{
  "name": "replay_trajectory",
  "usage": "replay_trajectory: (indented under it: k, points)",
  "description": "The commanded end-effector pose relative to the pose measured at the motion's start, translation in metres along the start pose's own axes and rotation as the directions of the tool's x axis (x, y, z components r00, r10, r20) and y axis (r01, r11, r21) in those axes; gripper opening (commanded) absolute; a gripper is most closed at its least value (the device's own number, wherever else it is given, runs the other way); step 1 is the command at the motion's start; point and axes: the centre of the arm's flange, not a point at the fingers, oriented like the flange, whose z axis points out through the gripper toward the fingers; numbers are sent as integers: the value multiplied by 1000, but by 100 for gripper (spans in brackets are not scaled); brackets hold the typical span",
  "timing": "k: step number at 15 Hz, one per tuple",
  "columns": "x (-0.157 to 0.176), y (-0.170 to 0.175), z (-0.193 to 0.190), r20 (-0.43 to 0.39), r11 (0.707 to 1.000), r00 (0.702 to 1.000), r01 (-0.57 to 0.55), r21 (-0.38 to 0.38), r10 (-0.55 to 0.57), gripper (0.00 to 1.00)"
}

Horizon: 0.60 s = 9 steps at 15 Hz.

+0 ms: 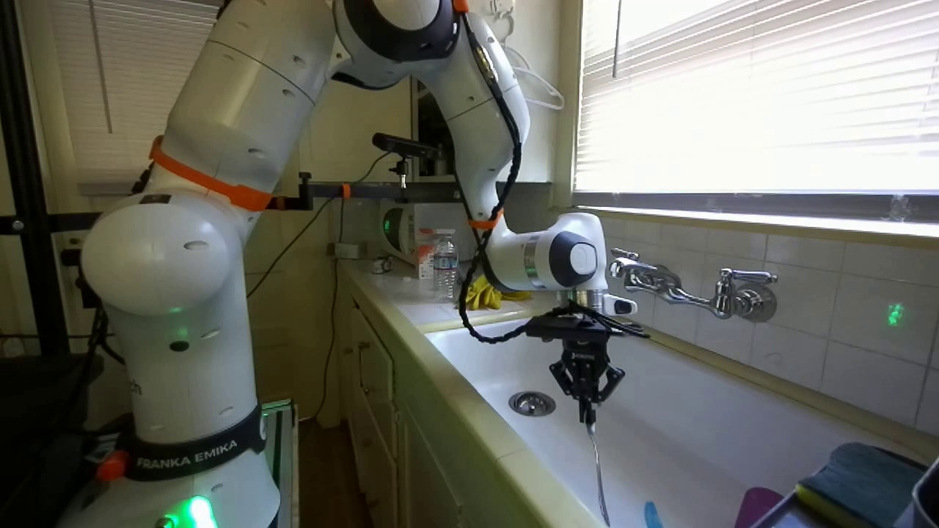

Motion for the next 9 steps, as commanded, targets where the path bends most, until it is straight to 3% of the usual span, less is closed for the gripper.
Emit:
replay_trajectory:
  k: [1,9]
  points:
    - [15,-3,11,51,999,999,19,-31,-17,2]
    - [29,-10,29,82,994,994,84,-70,-78,2]
